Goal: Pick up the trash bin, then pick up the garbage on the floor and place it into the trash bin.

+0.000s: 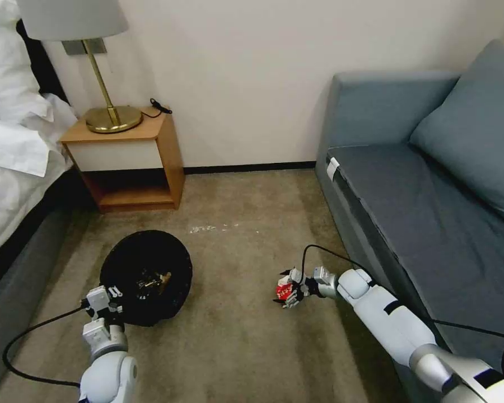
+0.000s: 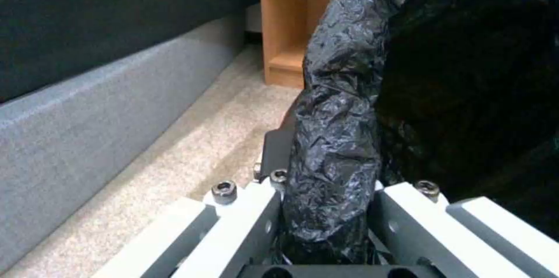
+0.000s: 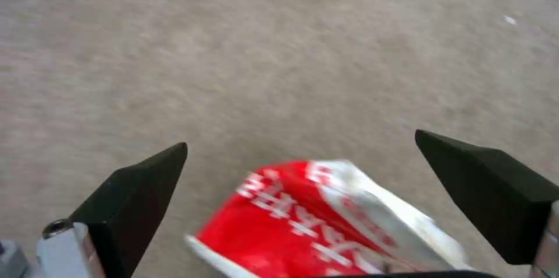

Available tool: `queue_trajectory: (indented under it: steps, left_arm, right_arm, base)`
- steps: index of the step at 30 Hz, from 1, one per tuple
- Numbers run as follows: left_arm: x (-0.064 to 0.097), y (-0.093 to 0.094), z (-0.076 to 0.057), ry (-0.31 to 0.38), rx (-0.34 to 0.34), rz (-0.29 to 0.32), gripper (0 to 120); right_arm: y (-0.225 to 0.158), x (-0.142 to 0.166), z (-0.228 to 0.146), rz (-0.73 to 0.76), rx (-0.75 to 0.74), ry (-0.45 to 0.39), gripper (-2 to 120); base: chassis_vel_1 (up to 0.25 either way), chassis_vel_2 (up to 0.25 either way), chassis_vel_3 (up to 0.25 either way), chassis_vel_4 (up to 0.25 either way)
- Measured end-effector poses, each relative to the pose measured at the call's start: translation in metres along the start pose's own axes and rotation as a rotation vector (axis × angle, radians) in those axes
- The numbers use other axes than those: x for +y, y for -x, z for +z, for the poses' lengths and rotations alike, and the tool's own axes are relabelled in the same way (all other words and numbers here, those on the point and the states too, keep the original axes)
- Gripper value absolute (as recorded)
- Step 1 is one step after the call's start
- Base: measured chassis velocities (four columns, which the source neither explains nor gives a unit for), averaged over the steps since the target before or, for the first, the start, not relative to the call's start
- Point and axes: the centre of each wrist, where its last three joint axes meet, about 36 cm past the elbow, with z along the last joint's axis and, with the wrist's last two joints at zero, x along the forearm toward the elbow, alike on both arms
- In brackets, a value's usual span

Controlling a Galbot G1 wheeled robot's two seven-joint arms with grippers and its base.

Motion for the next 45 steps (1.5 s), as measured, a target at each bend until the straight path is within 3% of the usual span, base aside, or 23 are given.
queue_trajectory:
  steps: [16, 21, 23, 25, 27, 29, 38, 45]
  left_arm:
    - [0.003, -0.001, 0.0, 0.001, -0.007, 0.002, 3]
    - [0.005, -0.003, -0.001, 0.001, -0.01, 0.003, 3]
    - [0.007, -0.004, -0.002, 0.002, -0.014, 0.003, 3]
    - [0.008, -0.005, -0.003, 0.003, -0.015, 0.003, 3]
    - [0.008, -0.005, -0.005, 0.002, -0.019, 0.005, 3]
    - [0.008, -0.005, -0.005, 0.002, -0.02, 0.005, 3]
    - [0.008, -0.011, 0.0, 0.001, -0.014, 0.008, 3]
    - [0.009, -0.012, 0.001, 0.008, -0.012, 0.014, 3]
  right_arm:
    - [0.01, -0.001, 0.026, 0.073, 0.093, 0.044, 99]
    - [0.015, 0.0, 0.023, 0.067, 0.097, 0.043, 87]
    - [0.016, 0.001, 0.022, 0.065, 0.096, 0.042, 74]
    - [0.016, 0.001, 0.022, 0.064, 0.096, 0.042, 71]
    - [0.016, 0.001, 0.022, 0.064, 0.095, 0.041, 59]
    - [0.016, 0.001, 0.022, 0.064, 0.095, 0.041, 57]
    - [0.011, 0.003, 0.027, 0.077, 0.053, 0.074, 19]
    - [0.014, 0.008, 0.021, 0.07, 0.005, 0.097, 0]
  base:
    - [0.0, 0.0, 0.0, 0.0]
    - [0.0, 0.0, 0.0, 0.0]
    - [0.0, 0.0, 0.0, 0.0]
    - [0.0, 0.0, 0.0, 0.0]
    - [0.0, 0.0, 0.0, 0.0]
    - [0.0, 0.0, 0.0, 0.0]
    - [0.0, 0.0, 0.0, 0.0]
    - [0.0, 0.0, 0.0, 0.0]
